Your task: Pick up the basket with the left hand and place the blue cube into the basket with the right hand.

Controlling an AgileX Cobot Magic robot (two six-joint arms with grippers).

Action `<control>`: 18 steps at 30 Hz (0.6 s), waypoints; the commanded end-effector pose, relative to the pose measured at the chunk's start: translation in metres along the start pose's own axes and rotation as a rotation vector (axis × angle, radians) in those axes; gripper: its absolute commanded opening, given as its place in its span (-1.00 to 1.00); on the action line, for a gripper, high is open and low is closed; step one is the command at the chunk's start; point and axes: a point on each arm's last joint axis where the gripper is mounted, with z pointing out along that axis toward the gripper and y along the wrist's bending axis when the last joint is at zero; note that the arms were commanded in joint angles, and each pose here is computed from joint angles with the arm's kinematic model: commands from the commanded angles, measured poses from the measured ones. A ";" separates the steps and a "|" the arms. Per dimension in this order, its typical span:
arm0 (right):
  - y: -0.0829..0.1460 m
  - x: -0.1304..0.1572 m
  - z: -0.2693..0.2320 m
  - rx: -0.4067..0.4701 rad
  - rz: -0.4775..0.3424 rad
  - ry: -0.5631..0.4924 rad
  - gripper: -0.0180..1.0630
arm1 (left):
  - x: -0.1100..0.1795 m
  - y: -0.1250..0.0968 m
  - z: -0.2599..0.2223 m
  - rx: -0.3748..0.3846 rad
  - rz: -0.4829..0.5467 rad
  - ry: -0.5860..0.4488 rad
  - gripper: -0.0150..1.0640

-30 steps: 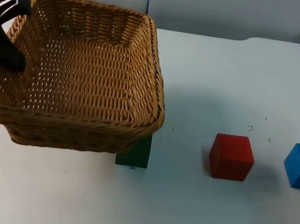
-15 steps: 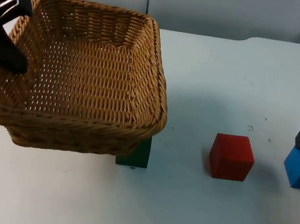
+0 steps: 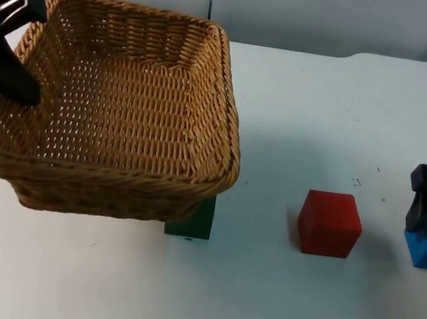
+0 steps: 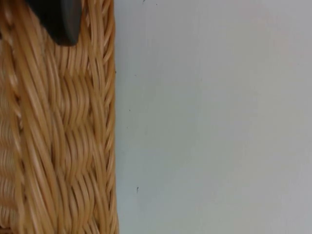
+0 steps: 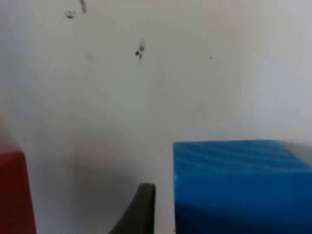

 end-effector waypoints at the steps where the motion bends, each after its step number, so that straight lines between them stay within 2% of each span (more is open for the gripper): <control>1: 0.001 0.000 0.008 0.004 -0.020 0.008 0.62 | -0.001 -0.004 -0.004 0.025 -0.023 -0.009 -0.98; 3: 0.001 0.000 0.009 0.004 -0.020 0.010 0.59 | 0.000 -0.004 -0.004 0.028 -0.022 -0.004 -0.98; 6: 0.001 0.000 0.010 0.002 -0.021 0.000 0.39 | 0.000 -0.004 -0.004 0.028 -0.022 -0.004 -0.98; 7: 0.001 0.000 0.010 0.002 -0.021 0.000 0.39 | 0.000 -0.004 -0.004 0.028 -0.022 -0.004 -0.98; 11: 0.001 -0.001 0.010 0.001 -0.018 -0.006 -0.08 | 0.000 -0.004 -0.004 0.030 -0.027 -0.006 -0.98; 12: 0.001 -0.001 0.010 0.001 -0.018 -0.006 -0.08 | 0.000 -0.004 -0.004 0.030 -0.027 -0.006 -0.98; 16: 0.001 -0.001 0.010 0.001 -0.018 -0.010 -0.67 | -0.001 -0.005 -0.004 0.035 -0.039 -0.009 -0.98; 17: 0.001 -0.001 0.010 0.001 -0.018 -0.010 -0.67 | -0.001 -0.005 -0.004 0.035 -0.039 -0.009 -0.98; 18: 0.001 -0.001 0.010 0.001 -0.020 -0.010 -0.84 | -0.001 -0.005 -0.004 0.035 -0.039 -0.009 -0.98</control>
